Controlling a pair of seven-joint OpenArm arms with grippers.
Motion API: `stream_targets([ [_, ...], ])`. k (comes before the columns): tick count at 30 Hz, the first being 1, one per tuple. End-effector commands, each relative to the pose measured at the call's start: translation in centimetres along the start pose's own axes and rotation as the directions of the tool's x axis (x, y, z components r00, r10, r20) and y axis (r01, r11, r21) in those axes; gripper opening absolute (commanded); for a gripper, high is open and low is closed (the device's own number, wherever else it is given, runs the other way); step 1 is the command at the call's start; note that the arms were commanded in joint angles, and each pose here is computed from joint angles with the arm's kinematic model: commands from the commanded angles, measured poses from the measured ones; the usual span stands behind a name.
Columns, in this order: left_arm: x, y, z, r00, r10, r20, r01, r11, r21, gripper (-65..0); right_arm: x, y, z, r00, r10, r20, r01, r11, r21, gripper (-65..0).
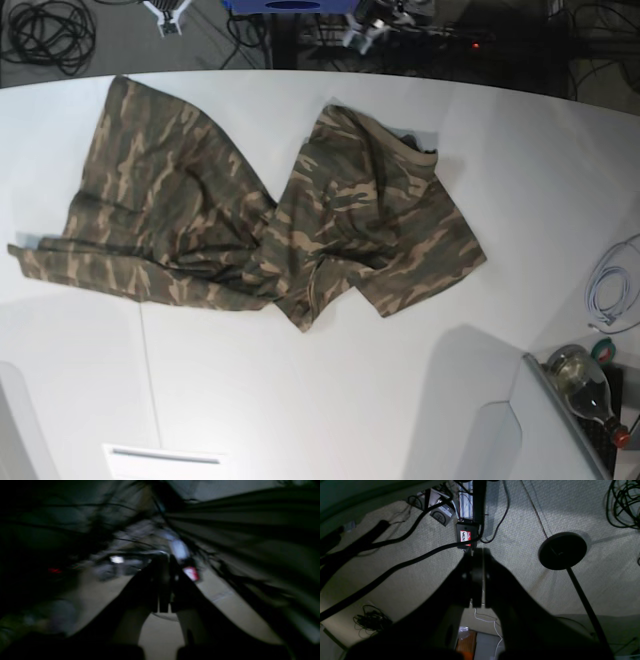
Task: Layout the t-shirt on the table in an organized manner, then fold the t-shirt properly
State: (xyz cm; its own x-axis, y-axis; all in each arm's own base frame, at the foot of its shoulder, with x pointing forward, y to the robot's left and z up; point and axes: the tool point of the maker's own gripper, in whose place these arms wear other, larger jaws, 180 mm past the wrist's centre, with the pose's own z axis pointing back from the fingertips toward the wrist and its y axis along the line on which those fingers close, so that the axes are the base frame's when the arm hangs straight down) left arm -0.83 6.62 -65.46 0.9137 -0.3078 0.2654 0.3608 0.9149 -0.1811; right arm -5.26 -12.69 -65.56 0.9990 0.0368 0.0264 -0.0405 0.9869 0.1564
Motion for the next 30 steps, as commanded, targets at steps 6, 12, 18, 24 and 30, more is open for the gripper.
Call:
stream_targets([
  [6, -2.2, -0.2, 0.6, 0.999, -0.01, -0.043, 0.009, 1.0, -0.009, -65.0, -0.1, 0.1, 0.0, 1.0, -0.003, 0.001, 0.003, 1.0, -0.001, -63.6],
  [12, -2.7, 2.0, 1.0, 0.996, 0.08, -0.033, -0.078, 0.996, 0.052, -65.0, -0.2, 0.5, 0.0, 1.0, -0.004, -0.001, 0.004, 1.0, 0.004, -63.6],
  [18, -5.1, 4.8, 2.8, 0.998, 0.057, -0.011, -0.055, 0.99, 0.126, -65.0, -1.9, 0.2, 0.3, 1.0, -0.014, -0.019, 0.014, 1.0, -0.003, -63.8],
  [24, -5.8, 7.5, 6.5, 0.988, 0.095, 0.12, -0.122, 0.964, 0.237, -65.0, -2.6, -1.9, 2.3, 0.994, -0.097, 0.054, 0.101, 0.993, -0.061, -64.2],
  [30, -3.5, 10.1, 12.2, 0.951, 0.082, 0.297, -0.167, 0.947, 0.273, -65.0, -1.3, -3.8, 8.0, 0.987, -0.09, 0.135, 0.106, 0.988, -0.116, -64.2],
])
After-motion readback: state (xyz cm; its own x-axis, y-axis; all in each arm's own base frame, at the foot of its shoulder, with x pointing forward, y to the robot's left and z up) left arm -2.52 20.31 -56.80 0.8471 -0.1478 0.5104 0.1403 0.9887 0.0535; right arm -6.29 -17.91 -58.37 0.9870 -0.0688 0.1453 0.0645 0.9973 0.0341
